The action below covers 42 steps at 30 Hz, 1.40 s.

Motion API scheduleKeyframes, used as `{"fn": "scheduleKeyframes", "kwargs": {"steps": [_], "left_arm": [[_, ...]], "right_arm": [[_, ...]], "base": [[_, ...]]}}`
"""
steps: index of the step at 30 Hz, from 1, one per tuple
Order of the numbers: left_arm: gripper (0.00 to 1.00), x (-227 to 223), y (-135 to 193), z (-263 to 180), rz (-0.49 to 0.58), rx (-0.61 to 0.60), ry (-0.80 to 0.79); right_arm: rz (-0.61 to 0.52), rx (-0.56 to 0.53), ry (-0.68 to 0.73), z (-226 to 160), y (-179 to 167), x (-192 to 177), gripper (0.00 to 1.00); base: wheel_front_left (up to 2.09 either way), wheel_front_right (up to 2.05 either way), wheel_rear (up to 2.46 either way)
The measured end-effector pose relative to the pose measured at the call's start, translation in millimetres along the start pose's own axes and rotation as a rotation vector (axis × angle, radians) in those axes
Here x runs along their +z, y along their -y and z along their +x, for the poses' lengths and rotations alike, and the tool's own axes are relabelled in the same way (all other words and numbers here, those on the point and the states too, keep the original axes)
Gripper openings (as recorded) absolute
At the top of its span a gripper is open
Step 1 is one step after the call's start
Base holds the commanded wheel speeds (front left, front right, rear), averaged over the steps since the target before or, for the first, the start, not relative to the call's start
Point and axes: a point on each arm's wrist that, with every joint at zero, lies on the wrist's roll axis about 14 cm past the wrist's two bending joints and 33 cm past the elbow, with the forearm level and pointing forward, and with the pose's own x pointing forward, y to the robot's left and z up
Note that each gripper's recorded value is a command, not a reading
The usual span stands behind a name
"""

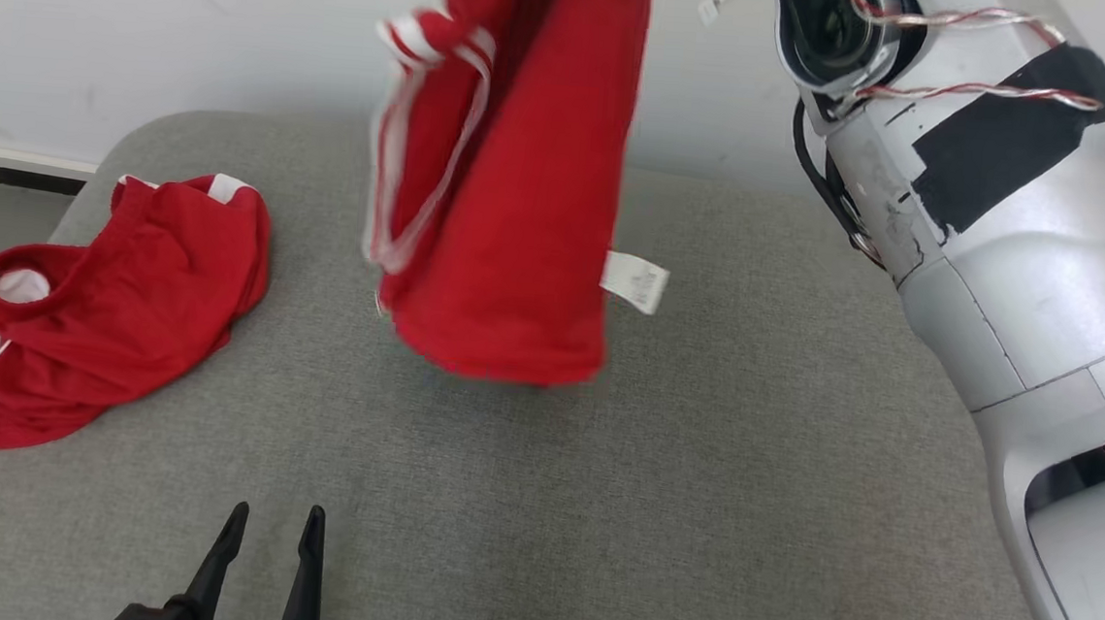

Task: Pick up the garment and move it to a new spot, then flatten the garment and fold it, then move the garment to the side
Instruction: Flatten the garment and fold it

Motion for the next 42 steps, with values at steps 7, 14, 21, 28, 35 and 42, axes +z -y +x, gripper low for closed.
{"fn": "scheduleKeyframes", "kwargs": {"steps": [7,14,21,28,35,42], "left_arm": [[1.00,-5.0,8.3,10.1,-0.002,-0.029,-0.015],[1.00,-8.3,22.8,29.7,-0.002,-0.084,-0.022],[1.00,-15.2,34.0,41.1,-0.006,-0.121,-0.040],[1.00,-16.1,38.1,42.6,-0.004,-0.137,-0.043],[1.00,-8.8,37.7,40.1,-0.001,-0.136,-0.022],[1.00,-4.9,32.1,31.7,-0.002,-0.117,-0.012]], "right_arm": [[-0.030,-0.251,-0.206,-56.3,89.6,-75.5,0.00],[-0.065,-0.516,-0.301,-144.4,181.5,-108.6,0.00],[-0.132,-0.751,-0.395,-249.0,253.2,-114.3,0.00],[-0.226,-0.886,-0.549,-343.4,281.2,-122.2,1.00],[-0.469,-0.865,-0.690,-380.5,299.0,-90.3,1.00],[-0.562,-0.695,-0.666,-316.9,272.5,-95.0,1.00]], "base": [[0.00,0.00,0.00],[0.00,0.00,0.00],[0.00,0.00,0.00],[0.00,0.00,0.00],[0.00,0.00,0.00],[0.00,0.00,0.00]]}}
